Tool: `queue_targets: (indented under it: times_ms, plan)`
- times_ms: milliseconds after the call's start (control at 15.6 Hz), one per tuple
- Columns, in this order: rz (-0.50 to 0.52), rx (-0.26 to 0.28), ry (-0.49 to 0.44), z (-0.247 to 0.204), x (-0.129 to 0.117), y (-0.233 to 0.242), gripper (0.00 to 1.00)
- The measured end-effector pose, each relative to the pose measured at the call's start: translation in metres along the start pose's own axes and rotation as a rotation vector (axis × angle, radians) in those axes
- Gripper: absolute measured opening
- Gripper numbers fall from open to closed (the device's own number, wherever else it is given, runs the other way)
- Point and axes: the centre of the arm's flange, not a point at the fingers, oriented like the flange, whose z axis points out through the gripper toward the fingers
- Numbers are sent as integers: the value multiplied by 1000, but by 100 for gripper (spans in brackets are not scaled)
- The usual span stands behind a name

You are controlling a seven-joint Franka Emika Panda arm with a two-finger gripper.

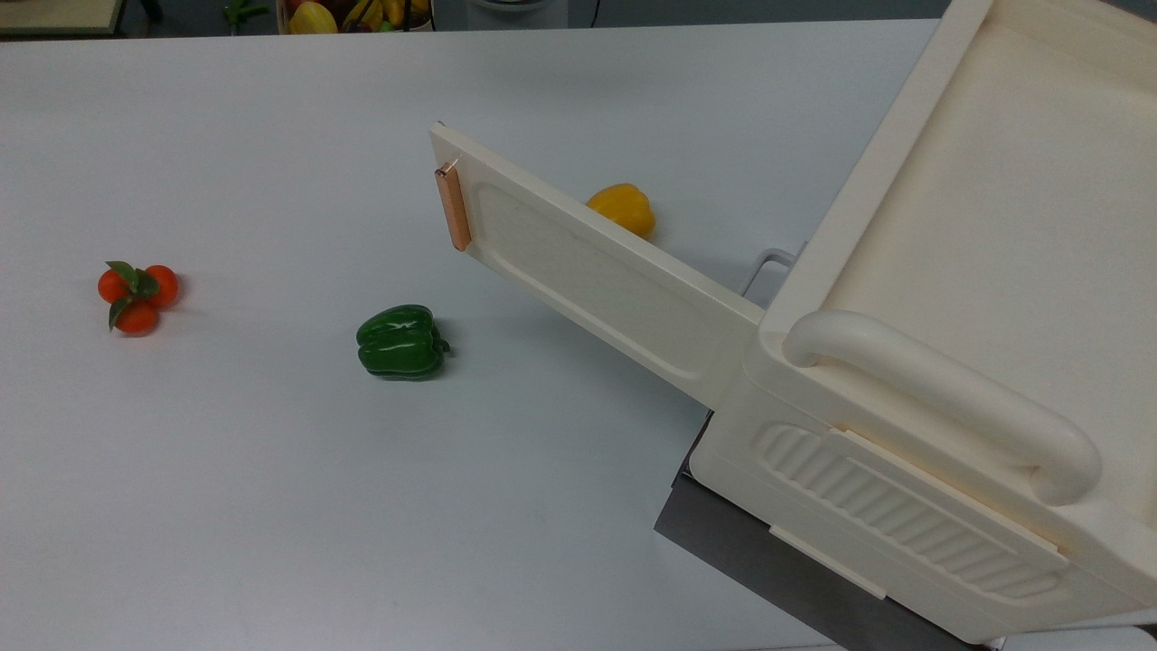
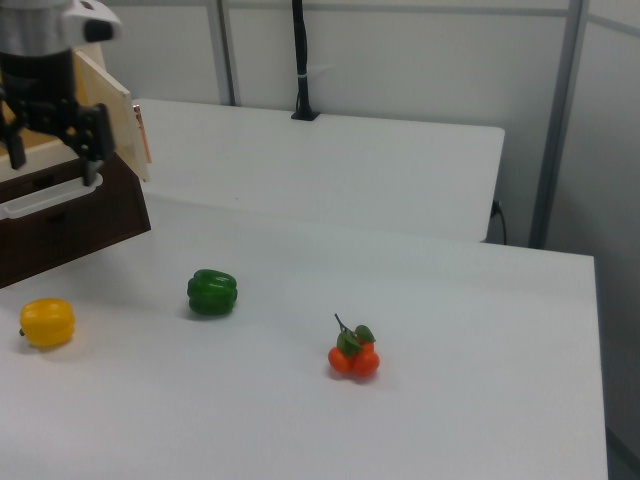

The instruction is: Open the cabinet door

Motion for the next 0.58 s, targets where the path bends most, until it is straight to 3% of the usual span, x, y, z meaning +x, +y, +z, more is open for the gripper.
queue_targets:
  times_ms: [192, 321, 577]
  plan:
    - [187, -3, 14, 0, 8, -40, 100]
    - [240, -5, 44, 7, 20, -71, 100]
    - [189, -40, 111, 24, 40, -75, 100]
